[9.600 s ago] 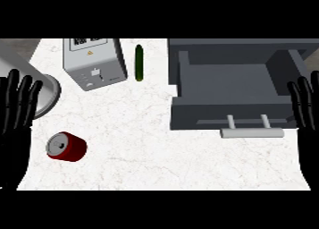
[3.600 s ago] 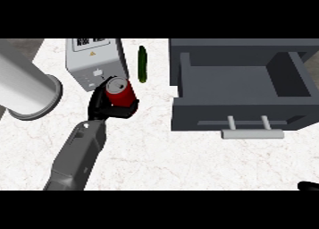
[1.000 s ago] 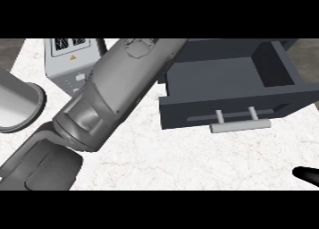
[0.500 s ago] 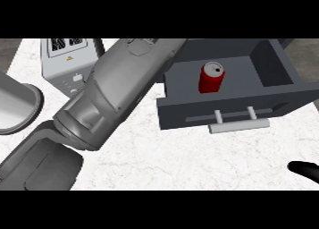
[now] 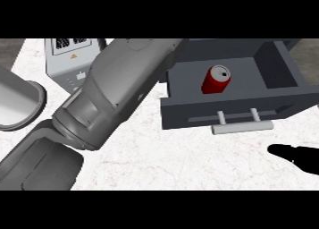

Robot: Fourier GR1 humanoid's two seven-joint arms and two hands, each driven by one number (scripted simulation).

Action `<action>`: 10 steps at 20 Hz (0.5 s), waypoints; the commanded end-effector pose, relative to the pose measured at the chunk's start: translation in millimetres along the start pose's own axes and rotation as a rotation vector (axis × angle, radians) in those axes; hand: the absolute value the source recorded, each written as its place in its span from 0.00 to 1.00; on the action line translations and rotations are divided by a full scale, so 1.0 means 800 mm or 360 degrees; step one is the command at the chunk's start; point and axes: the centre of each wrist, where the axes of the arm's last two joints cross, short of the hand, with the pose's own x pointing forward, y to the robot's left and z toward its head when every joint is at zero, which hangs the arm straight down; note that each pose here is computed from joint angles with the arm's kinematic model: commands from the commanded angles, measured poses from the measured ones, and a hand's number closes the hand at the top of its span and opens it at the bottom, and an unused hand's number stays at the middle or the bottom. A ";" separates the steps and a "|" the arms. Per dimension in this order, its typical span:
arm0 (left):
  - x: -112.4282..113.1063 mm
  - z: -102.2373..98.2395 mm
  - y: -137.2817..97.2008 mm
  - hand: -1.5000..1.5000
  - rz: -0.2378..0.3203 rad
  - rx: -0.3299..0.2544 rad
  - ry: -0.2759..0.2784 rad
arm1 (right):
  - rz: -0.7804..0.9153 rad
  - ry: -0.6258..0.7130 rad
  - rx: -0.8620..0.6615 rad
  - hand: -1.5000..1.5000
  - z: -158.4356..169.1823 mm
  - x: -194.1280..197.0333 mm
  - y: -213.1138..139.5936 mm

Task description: Pick up the can, place it into the drawer and close the drawer

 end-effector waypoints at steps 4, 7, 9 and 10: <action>0.001 -0.003 0.002 0.00 0.0049 0.0015 -0.0047 | 0.0386 -0.0100 0.0113 0.00 -0.019 0.002 0.039; -0.007 -0.002 0.003 0.00 0.0019 0.0038 -0.0050 | 0.0490 -0.0082 0.0166 0.00 -0.043 -0.032 0.051; 0.015 -0.002 -0.004 0.00 -0.0002 0.0005 -0.0041 | 0.0575 -0.0078 0.0198 0.00 -0.048 -0.042 0.074; -0.009 -0.005 0.006 0.00 -0.0006 0.0019 -0.0048 | 0.0601 -0.0082 0.0196 0.00 -0.051 -0.041 0.080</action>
